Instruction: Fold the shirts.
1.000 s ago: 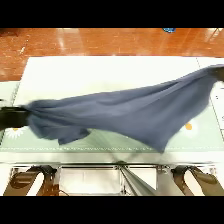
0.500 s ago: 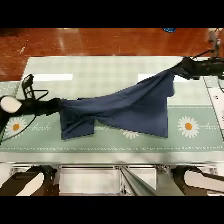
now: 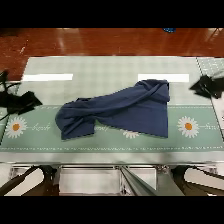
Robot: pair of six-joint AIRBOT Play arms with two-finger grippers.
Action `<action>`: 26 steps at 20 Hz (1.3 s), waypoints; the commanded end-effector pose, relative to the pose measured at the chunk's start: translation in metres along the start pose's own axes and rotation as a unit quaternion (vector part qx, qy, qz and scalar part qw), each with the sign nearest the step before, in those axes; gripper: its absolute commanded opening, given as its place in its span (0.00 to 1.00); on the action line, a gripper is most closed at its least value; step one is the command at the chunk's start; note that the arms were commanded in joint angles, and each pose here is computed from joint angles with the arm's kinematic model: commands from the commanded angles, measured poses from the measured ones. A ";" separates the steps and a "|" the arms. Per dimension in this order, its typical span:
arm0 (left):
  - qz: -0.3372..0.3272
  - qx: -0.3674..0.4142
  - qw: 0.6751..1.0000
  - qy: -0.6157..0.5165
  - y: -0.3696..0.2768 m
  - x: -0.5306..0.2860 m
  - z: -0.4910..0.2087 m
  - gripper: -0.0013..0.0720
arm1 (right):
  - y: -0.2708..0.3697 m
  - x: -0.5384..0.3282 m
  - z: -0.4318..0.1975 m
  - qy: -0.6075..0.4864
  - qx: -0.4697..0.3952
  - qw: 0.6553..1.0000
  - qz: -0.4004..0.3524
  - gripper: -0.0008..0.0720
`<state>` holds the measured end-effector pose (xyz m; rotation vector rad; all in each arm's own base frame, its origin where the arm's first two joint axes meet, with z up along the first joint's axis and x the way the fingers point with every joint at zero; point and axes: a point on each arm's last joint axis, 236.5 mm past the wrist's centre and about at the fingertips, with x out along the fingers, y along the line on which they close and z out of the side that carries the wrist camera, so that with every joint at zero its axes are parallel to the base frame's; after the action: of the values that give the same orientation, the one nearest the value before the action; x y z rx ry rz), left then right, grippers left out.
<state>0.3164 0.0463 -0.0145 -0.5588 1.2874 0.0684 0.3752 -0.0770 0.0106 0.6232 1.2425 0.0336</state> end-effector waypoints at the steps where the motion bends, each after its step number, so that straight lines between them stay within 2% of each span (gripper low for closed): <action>1: -0.155 -0.071 0.985 0.029 -0.012 0.007 -0.036 0.71 | -0.041 0.007 -0.051 -0.004 0.061 0.998 -0.020 0.57; 3: -0.196 -0.081 0.975 0.068 -0.015 0.025 -0.075 0.71 | -0.032 0.021 -0.086 0.013 0.054 0.998 0.004 0.57; 6: -0.196 -0.101 0.970 0.106 -0.012 0.049 -0.115 0.71 | -0.012 0.030 -0.113 0.010 0.066 0.997 0.047 0.57; 9: -0.183 -0.110 0.971 0.110 -0.008 0.064 -0.127 0.71 | -0.007 0.035 -0.131 0.022 0.073 0.995 0.059 0.57; 14: -0.213 -0.068 0.970 0.093 -0.036 0.069 -0.121 0.71 | -0.006 0.036 -0.137 0.032 0.075 0.995 0.062 0.57; 26: -0.192 -0.001 0.978 0.082 -0.039 0.068 -0.109 0.71 | -0.004 0.036 -0.141 0.042 0.075 0.994 0.066 0.57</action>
<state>0.2513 -0.0537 -0.0864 -0.8578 1.3141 -0.2791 0.2617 -0.0085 -0.0475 0.8393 1.2870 0.0750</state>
